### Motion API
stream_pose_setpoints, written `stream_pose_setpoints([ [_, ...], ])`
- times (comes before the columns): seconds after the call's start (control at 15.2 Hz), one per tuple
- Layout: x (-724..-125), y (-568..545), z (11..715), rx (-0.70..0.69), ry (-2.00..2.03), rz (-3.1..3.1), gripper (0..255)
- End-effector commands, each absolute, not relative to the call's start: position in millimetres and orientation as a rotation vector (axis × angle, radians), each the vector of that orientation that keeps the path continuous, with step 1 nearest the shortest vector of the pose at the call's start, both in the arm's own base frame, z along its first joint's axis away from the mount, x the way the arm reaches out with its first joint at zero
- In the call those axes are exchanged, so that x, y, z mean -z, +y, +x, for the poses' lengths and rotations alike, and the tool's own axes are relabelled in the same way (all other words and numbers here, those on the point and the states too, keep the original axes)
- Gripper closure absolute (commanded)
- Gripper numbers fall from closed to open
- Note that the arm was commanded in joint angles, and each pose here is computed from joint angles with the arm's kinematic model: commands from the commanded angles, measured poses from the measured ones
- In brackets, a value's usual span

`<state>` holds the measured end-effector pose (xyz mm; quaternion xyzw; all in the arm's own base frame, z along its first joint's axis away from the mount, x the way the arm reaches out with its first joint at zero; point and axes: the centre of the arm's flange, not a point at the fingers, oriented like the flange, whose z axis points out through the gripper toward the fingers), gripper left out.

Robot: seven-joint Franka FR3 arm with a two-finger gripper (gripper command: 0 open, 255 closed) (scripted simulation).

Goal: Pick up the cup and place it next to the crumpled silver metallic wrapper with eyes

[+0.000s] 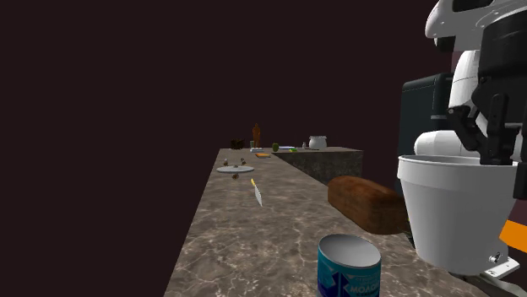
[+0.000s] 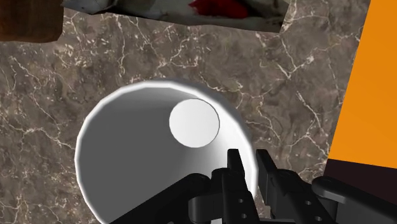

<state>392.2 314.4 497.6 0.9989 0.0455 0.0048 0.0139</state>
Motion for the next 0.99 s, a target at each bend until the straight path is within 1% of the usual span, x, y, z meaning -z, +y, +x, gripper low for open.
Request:
stream_pose_setpoints([
  [0.0, -487.5, 314.6, 392.7, -0.016, 0.142, 3.111, 255],
  [0.92, -413.6, 314.6, 392.7, -0.016, 0.142, 3.111, 255],
])
